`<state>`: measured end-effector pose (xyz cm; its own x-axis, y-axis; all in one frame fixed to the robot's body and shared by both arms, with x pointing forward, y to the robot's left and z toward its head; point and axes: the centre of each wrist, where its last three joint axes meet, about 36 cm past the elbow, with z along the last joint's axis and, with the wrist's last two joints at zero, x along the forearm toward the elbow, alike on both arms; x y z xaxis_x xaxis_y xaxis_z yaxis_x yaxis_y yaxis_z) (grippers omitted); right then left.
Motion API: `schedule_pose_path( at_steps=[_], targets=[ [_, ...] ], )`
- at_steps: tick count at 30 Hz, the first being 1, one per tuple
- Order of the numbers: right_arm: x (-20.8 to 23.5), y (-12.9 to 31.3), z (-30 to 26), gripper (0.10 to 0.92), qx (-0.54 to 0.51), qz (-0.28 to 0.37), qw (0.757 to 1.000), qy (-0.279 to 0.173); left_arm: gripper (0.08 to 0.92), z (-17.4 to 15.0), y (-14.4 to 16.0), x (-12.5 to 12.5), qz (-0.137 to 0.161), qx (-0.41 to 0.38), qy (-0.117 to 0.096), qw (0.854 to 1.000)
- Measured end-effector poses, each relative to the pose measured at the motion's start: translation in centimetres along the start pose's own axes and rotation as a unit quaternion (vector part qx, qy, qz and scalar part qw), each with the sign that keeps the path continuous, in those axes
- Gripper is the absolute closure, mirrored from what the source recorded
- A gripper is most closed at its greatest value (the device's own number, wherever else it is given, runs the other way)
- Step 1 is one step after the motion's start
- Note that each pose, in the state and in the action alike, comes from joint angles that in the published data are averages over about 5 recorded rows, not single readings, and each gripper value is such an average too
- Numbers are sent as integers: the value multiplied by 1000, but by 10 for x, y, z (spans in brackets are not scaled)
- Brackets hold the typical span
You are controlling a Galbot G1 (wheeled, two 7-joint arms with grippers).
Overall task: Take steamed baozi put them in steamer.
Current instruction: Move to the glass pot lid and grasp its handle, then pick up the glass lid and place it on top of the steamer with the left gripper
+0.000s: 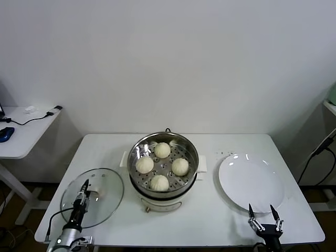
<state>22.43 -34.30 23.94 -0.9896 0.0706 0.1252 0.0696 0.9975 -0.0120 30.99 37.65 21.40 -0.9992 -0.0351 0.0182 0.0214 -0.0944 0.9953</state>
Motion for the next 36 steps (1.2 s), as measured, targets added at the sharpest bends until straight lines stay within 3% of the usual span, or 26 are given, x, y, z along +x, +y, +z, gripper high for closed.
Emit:
schedule_pose_path(
  at_steps=[10, 20, 26, 36],
  targets=[
    [2, 4, 3, 200, -1, 0, 1000, 4, 849, 2, -6, 4, 5, 2, 4, 1000],
    [5, 5, 2, 200, 2, 0, 1000, 8, 863, 7, 19, 3, -9, 18, 26, 999],
    [8, 5, -2, 200, 10, 4, 1000, 16, 863, 18, 64, -3, -24, 37, 55, 998],
    [9, 10, -8, 200, 29, 12, 999, 35, 863, 0, 190, -35, -61, 68, 106, 990]
  ],
)
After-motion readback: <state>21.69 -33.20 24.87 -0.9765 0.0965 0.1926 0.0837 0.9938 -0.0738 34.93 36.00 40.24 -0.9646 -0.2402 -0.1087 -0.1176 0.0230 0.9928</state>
